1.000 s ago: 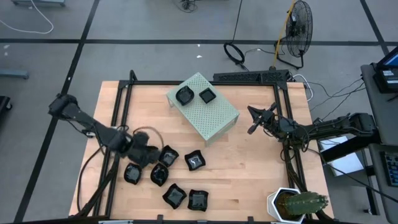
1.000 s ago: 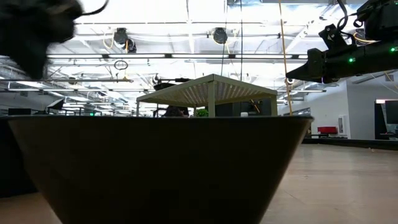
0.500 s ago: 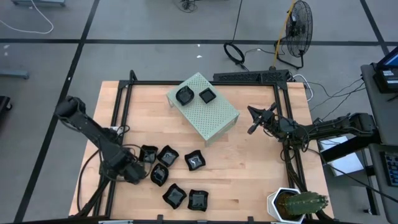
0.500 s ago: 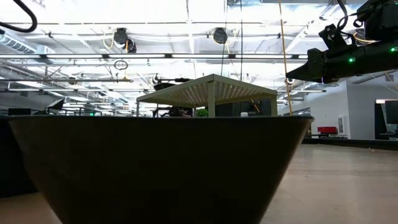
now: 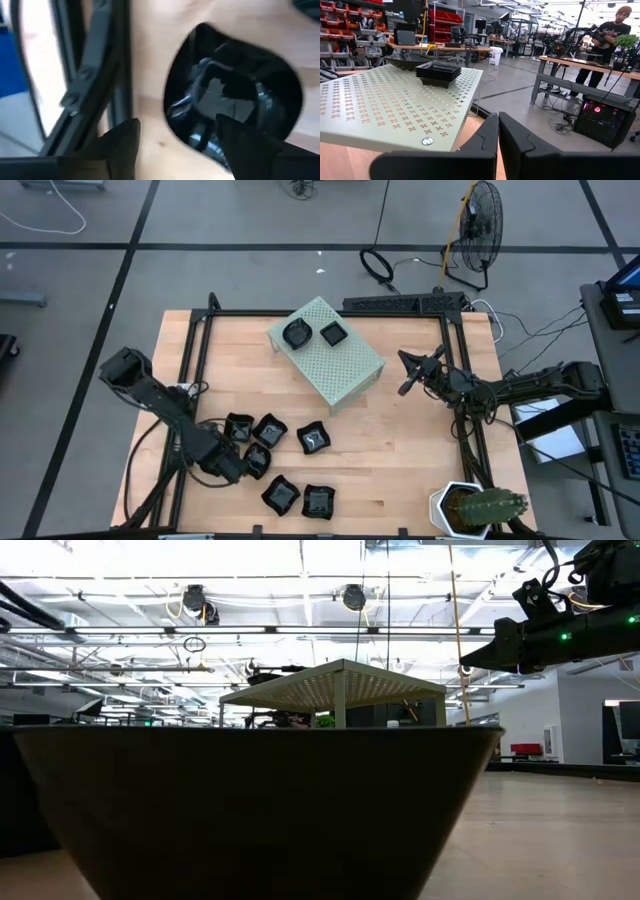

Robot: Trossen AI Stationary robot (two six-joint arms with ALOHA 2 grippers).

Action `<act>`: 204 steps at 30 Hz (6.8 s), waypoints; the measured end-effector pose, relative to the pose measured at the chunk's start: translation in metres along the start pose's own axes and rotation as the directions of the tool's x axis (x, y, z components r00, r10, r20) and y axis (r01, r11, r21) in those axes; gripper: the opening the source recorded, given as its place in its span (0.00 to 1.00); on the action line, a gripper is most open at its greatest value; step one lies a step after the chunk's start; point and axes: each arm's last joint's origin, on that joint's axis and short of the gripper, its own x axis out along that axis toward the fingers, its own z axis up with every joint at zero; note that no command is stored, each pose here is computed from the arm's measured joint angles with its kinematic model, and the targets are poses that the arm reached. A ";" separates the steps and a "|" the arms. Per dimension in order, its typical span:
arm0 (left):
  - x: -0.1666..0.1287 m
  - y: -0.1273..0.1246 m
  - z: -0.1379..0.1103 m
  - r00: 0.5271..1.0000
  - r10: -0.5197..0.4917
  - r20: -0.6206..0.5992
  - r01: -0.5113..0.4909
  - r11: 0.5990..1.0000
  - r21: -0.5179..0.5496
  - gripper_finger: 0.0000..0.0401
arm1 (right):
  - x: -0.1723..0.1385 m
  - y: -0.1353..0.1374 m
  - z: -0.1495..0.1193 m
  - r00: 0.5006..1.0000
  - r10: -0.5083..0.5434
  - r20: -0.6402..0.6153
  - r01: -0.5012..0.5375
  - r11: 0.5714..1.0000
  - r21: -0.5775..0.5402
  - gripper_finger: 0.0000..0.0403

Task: Pick & Place Mini shaped plates
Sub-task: Stack the leaf-shaped plate on top of the other leaf-shaped plate on the shelf

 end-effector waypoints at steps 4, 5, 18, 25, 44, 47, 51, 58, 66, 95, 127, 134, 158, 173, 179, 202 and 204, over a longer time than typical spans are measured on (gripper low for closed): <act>0.005 -0.008 -0.001 0.995 -0.072 0.070 0.069 0.996 0.048 0.61 | 0.000 0.000 0.000 1.000 0.000 0.000 0.000 1.000 0.000 0.01; 0.006 -0.011 -0.002 0.992 -0.089 0.087 0.084 0.995 0.057 0.60 | 0.000 0.000 0.000 1.000 0.000 0.000 0.000 1.000 0.000 0.01; 0.007 -0.035 0.002 0.956 -0.258 0.140 0.226 0.951 0.214 0.60 | 0.000 0.000 0.000 1.000 0.000 0.000 0.000 1.000 0.000 0.01; -0.001 -0.038 0.014 0.961 -0.243 0.129 0.203 0.942 0.266 0.55 | 0.000 0.000 0.000 1.000 0.000 0.000 0.000 1.000 0.000 0.01; 0.008 -0.012 0.019 0.964 -0.221 0.151 0.187 0.959 0.211 0.53 | 0.000 0.000 0.000 1.000 0.000 0.000 0.000 1.000 0.000 0.01; 0.017 -0.014 0.019 0.961 -0.250 0.122 0.218 0.949 0.225 0.53 | 0.000 0.000 0.000 1.000 0.000 0.000 0.000 1.000 0.000 0.01; 0.019 -0.015 0.020 0.959 -0.260 0.110 0.230 0.946 0.227 0.53 | 0.000 0.000 0.000 1.000 0.000 0.000 0.000 1.000 0.000 0.01; 0.014 -0.013 0.020 0.956 -0.286 0.067 0.262 0.933 0.245 0.51 | 0.000 0.000 0.000 1.000 0.000 0.000 0.000 1.000 0.000 0.01; 0.007 -0.007 0.021 0.947 -0.320 0.034 0.304 0.924 0.233 0.27 | 0.000 0.000 0.000 1.000 0.000 0.000 0.000 1.000 0.000 0.01; -0.038 0.013 0.027 0.820 -0.561 0.115 0.517 0.811 0.272 0.01 | 0.000 0.000 0.000 1.000 0.000 0.000 0.000 1.000 0.000 0.01; -0.205 0.003 0.174 0.278 -0.858 0.431 0.515 0.512 0.688 0.00 | 0.000 0.000 0.000 1.000 0.000 0.000 0.000 1.000 0.000 0.01; -0.213 0.011 0.233 0.237 -0.880 0.411 0.510 0.473 0.719 0.00 | 0.000 0.000 0.000 1.000 0.000 0.000 0.000 1.000 0.000 0.01; -0.194 -0.037 0.288 0.322 -0.889 0.325 0.422 0.442 0.792 0.00 | 0.000 0.000 0.000 1.000 0.000 0.000 0.000 1.000 0.000 0.01; -0.189 -0.043 0.290 0.359 -0.876 0.322 0.415 0.458 0.786 0.02 | 0.000 0.000 0.000 1.000 0.000 0.000 0.000 1.000 0.000 0.01; -0.189 -0.042 0.290 0.360 -0.876 0.322 0.415 0.459 0.786 0.01 | 0.000 0.000 0.000 1.000 0.000 0.000 0.000 1.000 0.000 0.01; -0.197 -0.033 0.278 0.330 -0.858 0.395 0.401 0.506 0.764 0.29 | 0.000 0.000 0.000 1.000 0.000 0.000 0.000 1.000 0.000 0.01; -0.199 -0.030 0.266 0.328 -0.870 0.368 0.391 0.480 0.785 0.33 | 0.000 0.000 0.000 1.000 0.000 0.000 0.000 1.000 0.000 0.01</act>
